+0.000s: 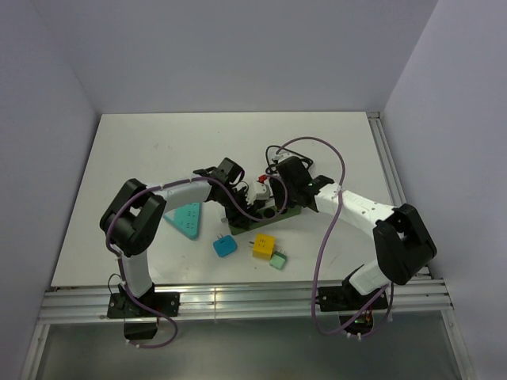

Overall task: Insert the plug
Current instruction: Insert the plug into the socket.

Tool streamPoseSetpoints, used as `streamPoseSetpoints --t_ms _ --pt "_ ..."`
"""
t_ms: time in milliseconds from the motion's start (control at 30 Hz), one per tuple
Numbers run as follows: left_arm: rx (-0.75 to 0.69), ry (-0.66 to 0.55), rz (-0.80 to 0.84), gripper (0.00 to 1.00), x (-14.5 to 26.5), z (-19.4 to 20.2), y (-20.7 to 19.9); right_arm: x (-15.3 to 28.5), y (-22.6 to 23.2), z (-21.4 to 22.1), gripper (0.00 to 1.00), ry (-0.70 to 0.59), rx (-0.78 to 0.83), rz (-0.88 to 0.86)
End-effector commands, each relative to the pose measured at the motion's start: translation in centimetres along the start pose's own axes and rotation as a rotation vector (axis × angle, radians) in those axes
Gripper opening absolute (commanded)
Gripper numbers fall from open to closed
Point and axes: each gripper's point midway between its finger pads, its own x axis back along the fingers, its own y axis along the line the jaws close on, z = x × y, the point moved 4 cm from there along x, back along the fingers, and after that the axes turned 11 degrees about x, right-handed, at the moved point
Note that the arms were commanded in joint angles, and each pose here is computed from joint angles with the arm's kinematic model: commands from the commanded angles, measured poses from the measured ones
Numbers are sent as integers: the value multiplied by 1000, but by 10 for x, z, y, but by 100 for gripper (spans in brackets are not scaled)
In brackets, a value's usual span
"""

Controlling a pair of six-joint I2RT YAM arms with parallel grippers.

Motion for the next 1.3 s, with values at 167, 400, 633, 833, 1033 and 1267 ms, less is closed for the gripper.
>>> streamPoseSetpoints --t_ms 167,400,633,833,1033,1267 --pt "-57 -82 -67 47 10 -16 11 -1 34 74 0 279 -56 -148" --pt "-38 -83 -68 47 10 -16 15 6 41 79 0 269 -80 -153" --pt "-33 -83 -67 46 10 -15 15 2 47 85 0 286 -82 -135" --pt "-38 -89 -68 46 12 -16 14 0 43 74 0 278 -58 -108" --pt "-27 -86 -70 46 11 -15 15 -9 47 73 0 284 -56 -128" --pt "-24 -89 -79 46 11 -17 16 -7 40 71 2 256 -62 -81"
